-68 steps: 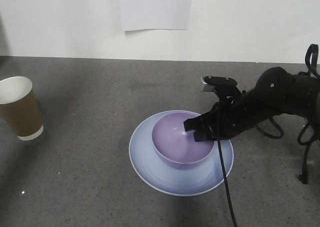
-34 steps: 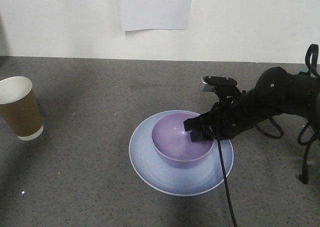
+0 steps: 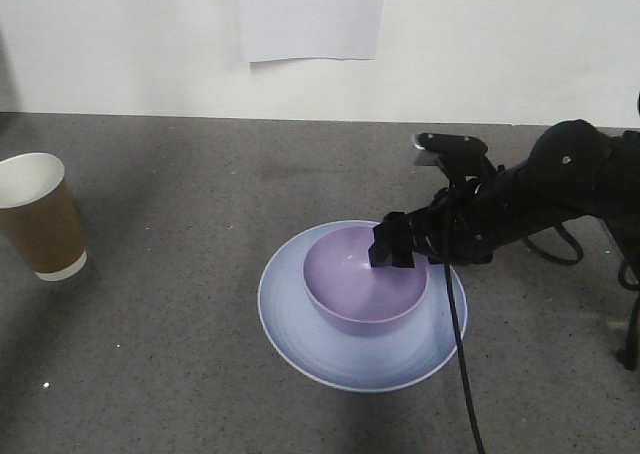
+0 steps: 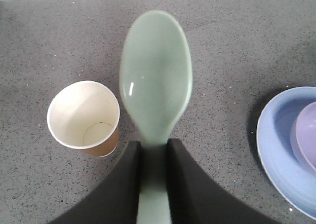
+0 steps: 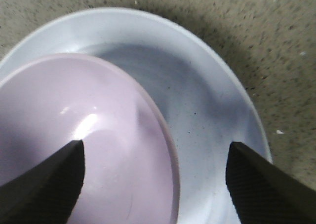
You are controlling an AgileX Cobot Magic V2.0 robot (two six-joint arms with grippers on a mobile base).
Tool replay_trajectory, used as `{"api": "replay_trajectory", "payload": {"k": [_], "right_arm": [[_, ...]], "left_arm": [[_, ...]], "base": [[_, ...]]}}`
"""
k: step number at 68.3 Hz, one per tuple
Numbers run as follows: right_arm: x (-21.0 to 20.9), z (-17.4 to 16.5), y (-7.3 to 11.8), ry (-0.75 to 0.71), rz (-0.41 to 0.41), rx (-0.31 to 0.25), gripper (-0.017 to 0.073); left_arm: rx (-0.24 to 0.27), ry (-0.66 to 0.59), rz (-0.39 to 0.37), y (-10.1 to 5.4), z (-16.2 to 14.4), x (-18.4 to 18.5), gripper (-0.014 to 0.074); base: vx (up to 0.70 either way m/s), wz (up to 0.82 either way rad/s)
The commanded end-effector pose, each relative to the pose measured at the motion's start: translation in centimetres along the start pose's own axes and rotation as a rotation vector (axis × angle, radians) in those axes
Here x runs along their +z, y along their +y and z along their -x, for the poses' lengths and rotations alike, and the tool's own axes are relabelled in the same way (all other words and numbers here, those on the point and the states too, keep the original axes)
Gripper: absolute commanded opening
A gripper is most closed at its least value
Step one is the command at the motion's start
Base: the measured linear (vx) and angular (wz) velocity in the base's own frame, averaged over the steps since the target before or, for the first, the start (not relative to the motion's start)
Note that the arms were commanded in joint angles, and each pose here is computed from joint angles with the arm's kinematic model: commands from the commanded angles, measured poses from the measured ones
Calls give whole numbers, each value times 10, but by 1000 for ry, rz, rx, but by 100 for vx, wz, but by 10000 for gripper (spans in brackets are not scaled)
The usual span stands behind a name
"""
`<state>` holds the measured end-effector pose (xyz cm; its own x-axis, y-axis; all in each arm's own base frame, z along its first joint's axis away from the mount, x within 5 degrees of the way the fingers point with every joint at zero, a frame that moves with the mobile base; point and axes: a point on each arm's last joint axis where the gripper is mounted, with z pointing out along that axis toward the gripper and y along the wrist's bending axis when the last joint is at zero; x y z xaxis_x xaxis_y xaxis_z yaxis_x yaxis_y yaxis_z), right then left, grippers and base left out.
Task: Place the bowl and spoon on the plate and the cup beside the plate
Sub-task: 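Open the right gripper and lift it away from the bowl, then move the left gripper with the spoon over the bowl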
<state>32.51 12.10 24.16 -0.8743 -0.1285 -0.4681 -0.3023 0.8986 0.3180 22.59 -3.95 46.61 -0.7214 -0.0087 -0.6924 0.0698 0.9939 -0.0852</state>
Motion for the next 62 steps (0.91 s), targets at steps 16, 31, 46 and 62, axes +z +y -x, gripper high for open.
{"api": "replay_trajectory", "payload": {"k": [16,31,46,62], "right_arm": [[-80,7,-4,-153,-82,15,577],[-145,-9,-13,-232,-120,36,577],[-201,-37,1,-318,-155,-5,577],[-228,-52,12,-390,-184,-47,577]], "left_arm": [[-1,-108,-23,-2,7,-16,-6],[-2,-108,-24,-2,7,-16,-6],[-2,-108,-24,-2,7,-16,-6],[65,-103,-58,-6,6,-17,-6]], "base": [[0,0],[0,0],[0,0],[0,0]]}}
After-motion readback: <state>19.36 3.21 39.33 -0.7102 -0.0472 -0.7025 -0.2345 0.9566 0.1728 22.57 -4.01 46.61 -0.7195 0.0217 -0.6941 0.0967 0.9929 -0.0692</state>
